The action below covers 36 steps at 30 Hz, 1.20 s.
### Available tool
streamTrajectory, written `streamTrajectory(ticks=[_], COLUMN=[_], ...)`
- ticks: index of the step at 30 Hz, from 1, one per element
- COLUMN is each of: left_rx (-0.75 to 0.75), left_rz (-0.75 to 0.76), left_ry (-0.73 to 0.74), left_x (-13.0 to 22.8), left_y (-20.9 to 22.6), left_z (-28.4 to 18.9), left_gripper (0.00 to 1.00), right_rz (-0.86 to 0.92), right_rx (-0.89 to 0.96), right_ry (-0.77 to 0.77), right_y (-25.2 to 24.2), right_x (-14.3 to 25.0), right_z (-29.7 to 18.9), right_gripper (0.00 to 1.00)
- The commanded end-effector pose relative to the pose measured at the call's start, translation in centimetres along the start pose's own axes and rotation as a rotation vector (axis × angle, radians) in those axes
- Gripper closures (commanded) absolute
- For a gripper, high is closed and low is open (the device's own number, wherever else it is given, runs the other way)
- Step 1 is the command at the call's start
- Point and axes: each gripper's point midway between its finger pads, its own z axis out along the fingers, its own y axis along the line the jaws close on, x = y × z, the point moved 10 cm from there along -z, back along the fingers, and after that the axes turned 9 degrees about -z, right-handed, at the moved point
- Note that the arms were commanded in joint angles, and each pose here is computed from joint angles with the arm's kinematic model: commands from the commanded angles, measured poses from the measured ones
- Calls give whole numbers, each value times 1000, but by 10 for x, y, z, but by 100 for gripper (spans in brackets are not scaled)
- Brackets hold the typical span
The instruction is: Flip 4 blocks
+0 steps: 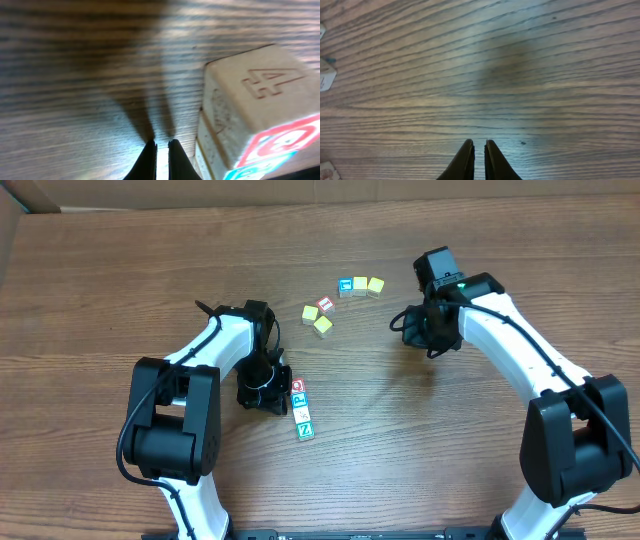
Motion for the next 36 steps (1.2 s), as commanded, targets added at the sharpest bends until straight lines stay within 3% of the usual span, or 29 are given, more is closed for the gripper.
streamTrajectory(ticks=[1, 36], left_rx=[23, 41], left_rz=[39, 118], left_ry=[8, -55], left_x=[-6, -15], left_y=[1, -2], left_z=[8, 8], left_gripper=[96, 96], right_rz=[9, 15], right_rx=[12, 13], right_ry=[-34, -33], right_y=[-7, -9], right_x=[-3, -4], right_z=[-9, -9], right_gripper=[89, 90])
